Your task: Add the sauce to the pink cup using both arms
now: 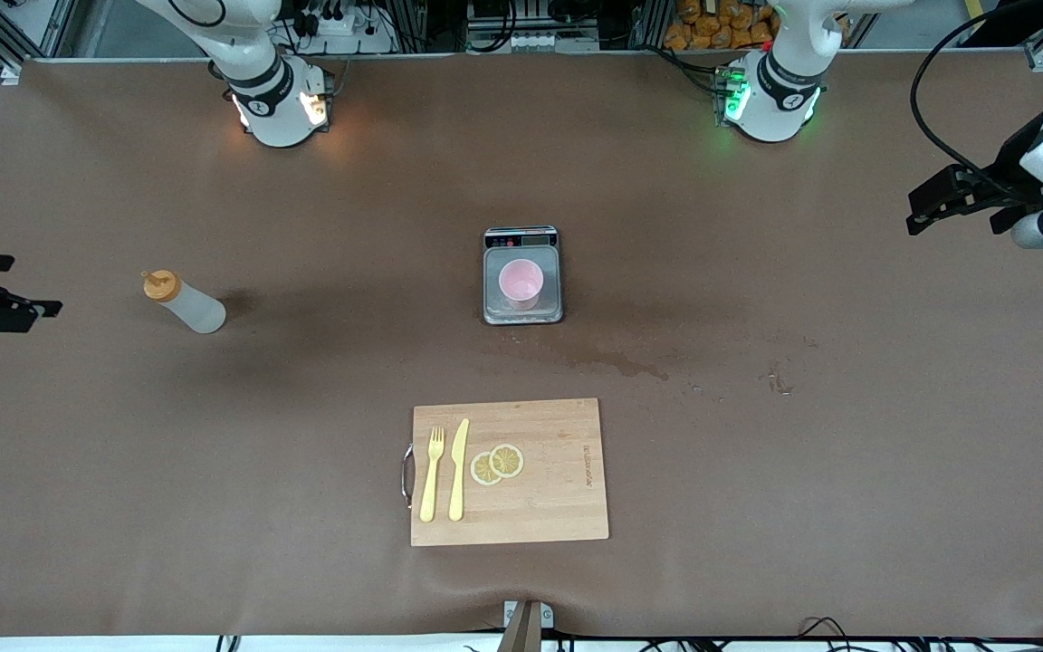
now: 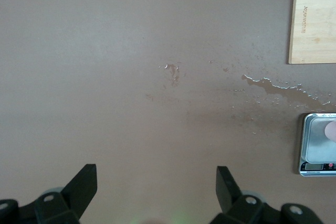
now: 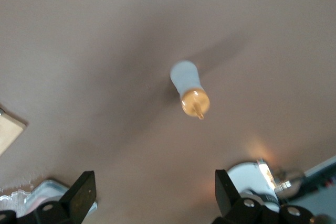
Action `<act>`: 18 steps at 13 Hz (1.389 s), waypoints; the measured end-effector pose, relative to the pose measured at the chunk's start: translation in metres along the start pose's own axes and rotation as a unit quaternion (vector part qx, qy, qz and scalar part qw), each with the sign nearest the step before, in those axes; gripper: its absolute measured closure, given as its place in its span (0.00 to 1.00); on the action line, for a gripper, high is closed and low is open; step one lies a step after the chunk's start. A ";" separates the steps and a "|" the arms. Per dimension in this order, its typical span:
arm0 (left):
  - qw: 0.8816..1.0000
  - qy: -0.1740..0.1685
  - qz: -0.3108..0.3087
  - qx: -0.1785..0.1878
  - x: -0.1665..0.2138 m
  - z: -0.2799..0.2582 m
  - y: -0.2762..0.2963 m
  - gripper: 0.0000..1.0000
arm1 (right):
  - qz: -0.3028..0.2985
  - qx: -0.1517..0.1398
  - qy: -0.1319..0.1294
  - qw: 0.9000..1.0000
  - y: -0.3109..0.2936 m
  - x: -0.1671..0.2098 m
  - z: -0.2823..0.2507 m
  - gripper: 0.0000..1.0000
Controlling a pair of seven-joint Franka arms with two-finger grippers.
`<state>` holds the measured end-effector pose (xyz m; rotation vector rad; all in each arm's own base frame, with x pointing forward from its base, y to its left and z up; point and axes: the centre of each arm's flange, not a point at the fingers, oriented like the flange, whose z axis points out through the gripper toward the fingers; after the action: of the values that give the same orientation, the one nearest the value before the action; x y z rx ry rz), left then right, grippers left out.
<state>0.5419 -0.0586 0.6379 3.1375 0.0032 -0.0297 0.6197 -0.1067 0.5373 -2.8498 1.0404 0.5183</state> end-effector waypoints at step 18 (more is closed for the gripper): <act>1.000 0.001 -0.002 0.000 0.000 -0.001 -0.002 0.00 | -0.185 0.015 0.233 0.955 -0.053 -0.133 -0.063 0.00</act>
<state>0.5419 -0.0565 0.6386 3.1373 0.0093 -0.0275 0.5771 0.0050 0.6379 -3.0990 0.5090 -0.2090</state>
